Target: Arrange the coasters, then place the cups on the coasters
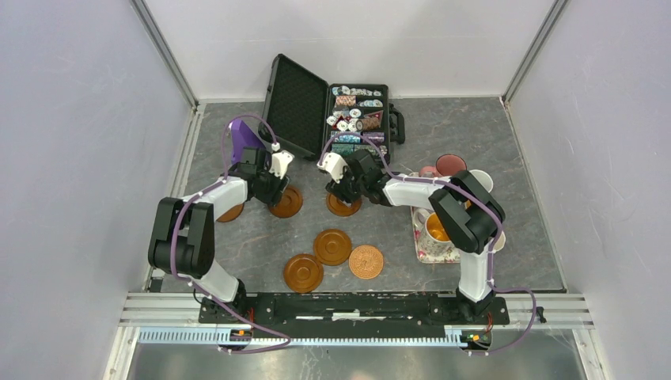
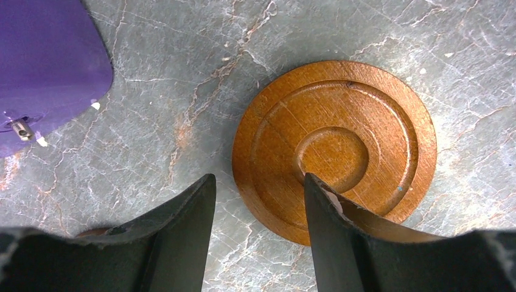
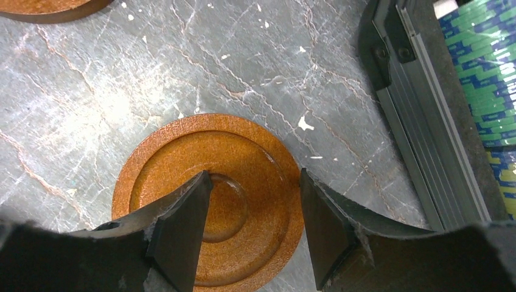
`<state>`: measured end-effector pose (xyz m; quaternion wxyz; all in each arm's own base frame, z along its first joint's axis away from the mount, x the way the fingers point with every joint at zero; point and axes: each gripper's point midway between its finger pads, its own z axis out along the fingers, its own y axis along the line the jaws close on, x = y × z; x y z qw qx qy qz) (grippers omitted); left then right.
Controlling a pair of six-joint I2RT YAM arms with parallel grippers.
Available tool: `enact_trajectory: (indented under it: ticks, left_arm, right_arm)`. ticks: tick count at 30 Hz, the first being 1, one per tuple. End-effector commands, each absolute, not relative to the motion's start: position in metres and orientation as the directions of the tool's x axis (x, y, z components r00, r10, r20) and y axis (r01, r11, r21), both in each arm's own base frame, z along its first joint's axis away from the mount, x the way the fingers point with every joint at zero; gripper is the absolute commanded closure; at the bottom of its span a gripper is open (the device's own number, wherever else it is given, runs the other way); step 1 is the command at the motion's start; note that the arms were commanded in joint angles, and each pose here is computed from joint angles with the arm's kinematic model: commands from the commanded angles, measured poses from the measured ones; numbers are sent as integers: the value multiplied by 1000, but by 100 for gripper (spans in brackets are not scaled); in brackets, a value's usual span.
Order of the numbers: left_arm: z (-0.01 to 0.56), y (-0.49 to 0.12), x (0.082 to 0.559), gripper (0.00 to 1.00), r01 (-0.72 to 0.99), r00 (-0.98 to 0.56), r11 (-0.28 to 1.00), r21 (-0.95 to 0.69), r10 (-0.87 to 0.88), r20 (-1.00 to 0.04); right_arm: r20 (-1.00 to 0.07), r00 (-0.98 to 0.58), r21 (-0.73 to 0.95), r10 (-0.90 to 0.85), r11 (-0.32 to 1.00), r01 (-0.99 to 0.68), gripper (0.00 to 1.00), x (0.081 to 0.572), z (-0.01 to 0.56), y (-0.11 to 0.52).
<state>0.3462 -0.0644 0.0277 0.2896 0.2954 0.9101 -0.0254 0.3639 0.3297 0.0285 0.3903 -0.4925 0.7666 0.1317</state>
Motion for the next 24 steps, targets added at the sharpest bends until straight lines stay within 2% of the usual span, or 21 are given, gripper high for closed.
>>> enact_trajectory:
  ticks: [1, 24]
  left_arm:
    - [39, -57, 350, 38, 564, -625, 808, 170, 553, -551]
    - [33, -41, 343, 38, 562, -644, 811, 161, 551, -531]
  right_arm:
    - [-684, -247, -131, -687, 448, -884, 37, 344, 3, 339]
    - [-697, -212, -134, -685, 415, -900, 37, 343, 6, 371]
